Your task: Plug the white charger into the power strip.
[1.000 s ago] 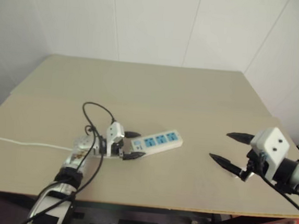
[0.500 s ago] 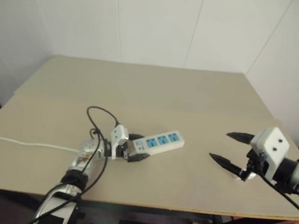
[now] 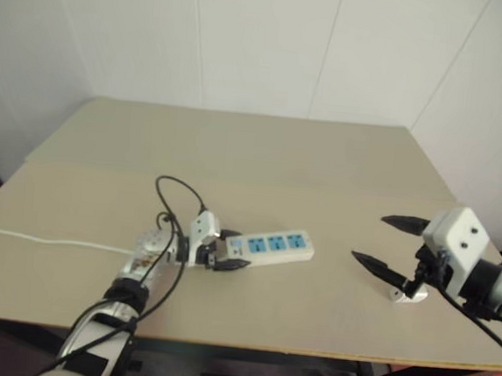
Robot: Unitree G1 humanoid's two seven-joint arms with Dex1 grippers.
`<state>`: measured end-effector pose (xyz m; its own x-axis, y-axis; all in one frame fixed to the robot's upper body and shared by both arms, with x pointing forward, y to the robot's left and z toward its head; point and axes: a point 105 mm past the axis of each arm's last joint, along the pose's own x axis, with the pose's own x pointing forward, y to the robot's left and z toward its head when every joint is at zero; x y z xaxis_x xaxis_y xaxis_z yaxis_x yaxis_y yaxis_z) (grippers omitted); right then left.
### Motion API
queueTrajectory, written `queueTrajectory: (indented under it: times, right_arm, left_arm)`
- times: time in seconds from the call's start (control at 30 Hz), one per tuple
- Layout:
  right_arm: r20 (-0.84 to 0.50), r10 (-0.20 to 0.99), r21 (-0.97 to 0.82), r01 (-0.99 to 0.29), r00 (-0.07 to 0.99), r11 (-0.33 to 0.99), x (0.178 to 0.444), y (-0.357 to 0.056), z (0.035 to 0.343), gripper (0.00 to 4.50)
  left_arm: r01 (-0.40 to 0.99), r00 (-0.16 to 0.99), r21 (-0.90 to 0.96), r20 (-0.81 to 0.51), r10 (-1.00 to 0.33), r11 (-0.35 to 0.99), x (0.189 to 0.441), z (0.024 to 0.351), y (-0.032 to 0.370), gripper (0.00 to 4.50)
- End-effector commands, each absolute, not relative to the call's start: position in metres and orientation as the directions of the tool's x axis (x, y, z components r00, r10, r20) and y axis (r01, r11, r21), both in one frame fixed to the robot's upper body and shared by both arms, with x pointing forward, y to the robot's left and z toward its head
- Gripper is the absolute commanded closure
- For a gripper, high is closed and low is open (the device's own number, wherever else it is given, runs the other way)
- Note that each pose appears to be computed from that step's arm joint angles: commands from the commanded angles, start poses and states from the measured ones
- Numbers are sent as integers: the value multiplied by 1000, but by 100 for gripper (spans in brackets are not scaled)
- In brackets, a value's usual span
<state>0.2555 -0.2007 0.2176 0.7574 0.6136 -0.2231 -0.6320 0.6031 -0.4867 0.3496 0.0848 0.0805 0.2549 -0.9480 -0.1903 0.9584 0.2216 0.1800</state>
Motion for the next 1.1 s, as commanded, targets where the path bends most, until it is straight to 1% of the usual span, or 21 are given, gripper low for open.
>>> queueTrajectory:
  times: [0.03,0.17,0.3,0.43,0.5,0.57,0.73,0.9,0.97,1.1]
  right_arm:
    - [-222,604,-524,-616,765,588,255,-209,229,0]
    - [-323,607,-545,-667,726,508,254,-222,228,0]
    - [-478,582,-534,-743,658,402,256,-238,222,0]
    - [-648,519,-497,-826,557,266,256,-251,210,0]
    - [-698,487,-483,-847,525,222,258,-256,207,0]
    - [-745,430,-483,-857,511,180,263,-262,201,0]
    - [-822,323,-459,-881,469,114,281,-273,187,0]
    - [-872,255,-416,-907,418,65,293,-278,176,0]
    - [-885,227,-405,-913,405,52,296,-281,171,0]
    - [-921,188,-345,-938,341,13,293,-284,160,0]
  left_arm:
    - [978,154,175,-238,-959,114,335,76,84,122]
    - [977,102,207,-231,-968,53,328,88,83,122]
    - [978,61,208,-229,-972,12,320,93,81,122]
    - [980,44,200,-268,-962,-11,316,84,80,122]
    - [980,47,198,-272,-961,-8,316,82,80,122]
    - [980,55,198,-271,-961,0,317,81,78,122]
    - [982,70,190,-273,-960,18,320,76,73,122]
    - [983,82,183,-265,-961,33,322,76,70,122]
    - [982,83,184,-267,-960,34,323,75,69,122]
    - [983,83,183,-268,-960,33,321,74,68,122]
